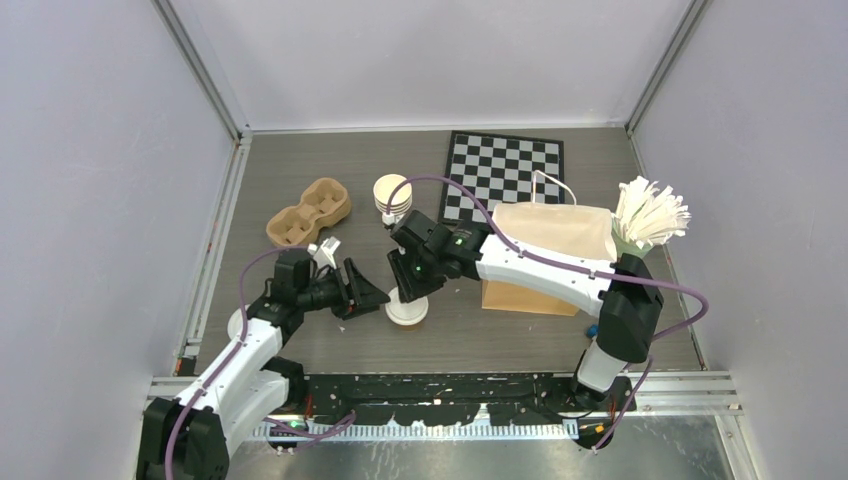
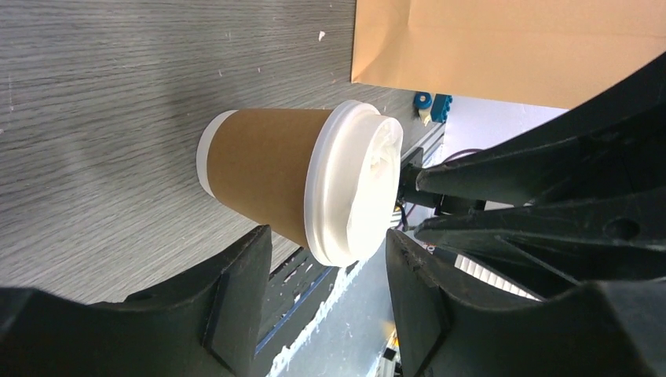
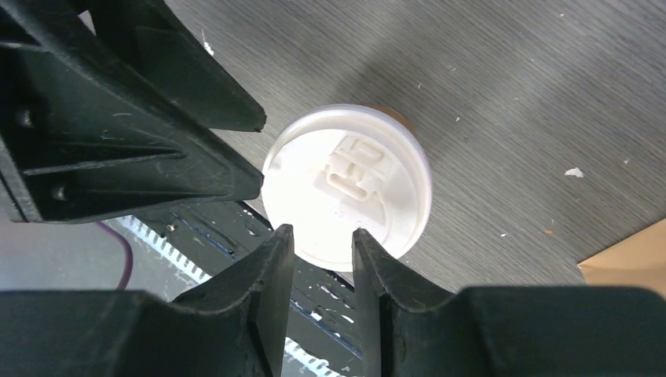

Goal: Pack the takeout coffee

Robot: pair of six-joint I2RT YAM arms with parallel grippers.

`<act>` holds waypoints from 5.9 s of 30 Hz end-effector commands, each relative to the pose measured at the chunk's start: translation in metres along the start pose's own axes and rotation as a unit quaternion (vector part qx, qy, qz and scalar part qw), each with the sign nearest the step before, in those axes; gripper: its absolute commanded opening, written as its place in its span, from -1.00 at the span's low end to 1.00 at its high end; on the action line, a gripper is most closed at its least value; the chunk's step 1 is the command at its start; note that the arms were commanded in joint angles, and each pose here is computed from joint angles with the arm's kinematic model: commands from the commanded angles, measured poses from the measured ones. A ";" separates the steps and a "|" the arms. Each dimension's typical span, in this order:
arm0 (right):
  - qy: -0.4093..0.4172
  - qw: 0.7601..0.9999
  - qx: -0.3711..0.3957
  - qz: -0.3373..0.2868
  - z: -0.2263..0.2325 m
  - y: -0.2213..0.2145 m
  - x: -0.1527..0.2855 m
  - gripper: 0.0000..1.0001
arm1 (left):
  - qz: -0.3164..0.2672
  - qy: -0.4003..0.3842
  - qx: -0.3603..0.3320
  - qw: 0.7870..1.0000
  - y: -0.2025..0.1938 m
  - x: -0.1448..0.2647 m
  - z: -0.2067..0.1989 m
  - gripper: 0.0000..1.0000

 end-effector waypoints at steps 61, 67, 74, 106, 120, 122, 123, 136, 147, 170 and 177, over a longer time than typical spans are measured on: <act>-0.005 1.000 -0.011 0.011 -0.024 -0.037 -0.046 -0.36 | -0.019 0.034 0.045 0.998 -0.015 0.007 0.010 -0.13; 0.003 1.000 0.006 0.000 -0.017 -0.027 -0.036 -0.36 | -0.062 0.031 0.003 0.998 0.007 0.014 -0.008 0.16; 0.016 1.000 0.013 -0.009 -0.009 -0.019 -0.028 -0.35 | -0.038 0.027 0.006 0.999 0.012 -0.002 0.001 0.07; 0.038 0.999 0.023 -0.026 0.007 -0.003 -0.018 -0.29 | -0.033 -0.018 -0.014 0.999 0.009 -0.015 0.004 0.06; 0.086 0.995 0.023 -0.042 0.022 0.001 0.013 -0.09 | -0.023 -0.012 -0.023 0.999 0.006 -0.021 0.007 0.08; 0.111 0.992 0.054 -0.028 0.026 -0.008 0.015 -0.03 | -0.021 -0.006 -0.023 0.999 0.007 -0.021 0.009 0.07; 0.113 0.990 0.075 -0.028 0.026 -0.011 0.017 0.02 | -0.020 0.000 -0.023 1.000 0.007 -0.021 0.010 0.06; 0.151 0.867 0.463 -0.103 0.013 -0.048 0.030 0.31 | -0.005 0.017 -0.031 0.999 0.001 -0.023 0.014 -0.03; 0.182 0.775 0.585 -0.154 0.007 -0.056 0.012 0.33 | 0.003 0.028 -0.031 0.999 -0.003 -0.022 0.015 -0.07; 0.104 0.752 0.626 -0.179 -0.014 -0.078 -0.035 0.13 | 0.005 0.048 -0.027 0.998 -0.007 -0.021 0.021 -0.17; 0.040 0.741 0.655 -0.144 -0.027 -0.096 -0.056 0.01 | 0.017 0.072 -0.017 0.997 -0.011 -0.025 0.030 -0.25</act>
Point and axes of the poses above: each gripper's point midway between its finger pads, its own x axis back along the fingers, its own z axis along the line the jaws close on, y = z × x, the point moved 5 cm from there along x, back along the fingers, and after that the axes turned 10 degrees about -x, right-handed, at the moved point
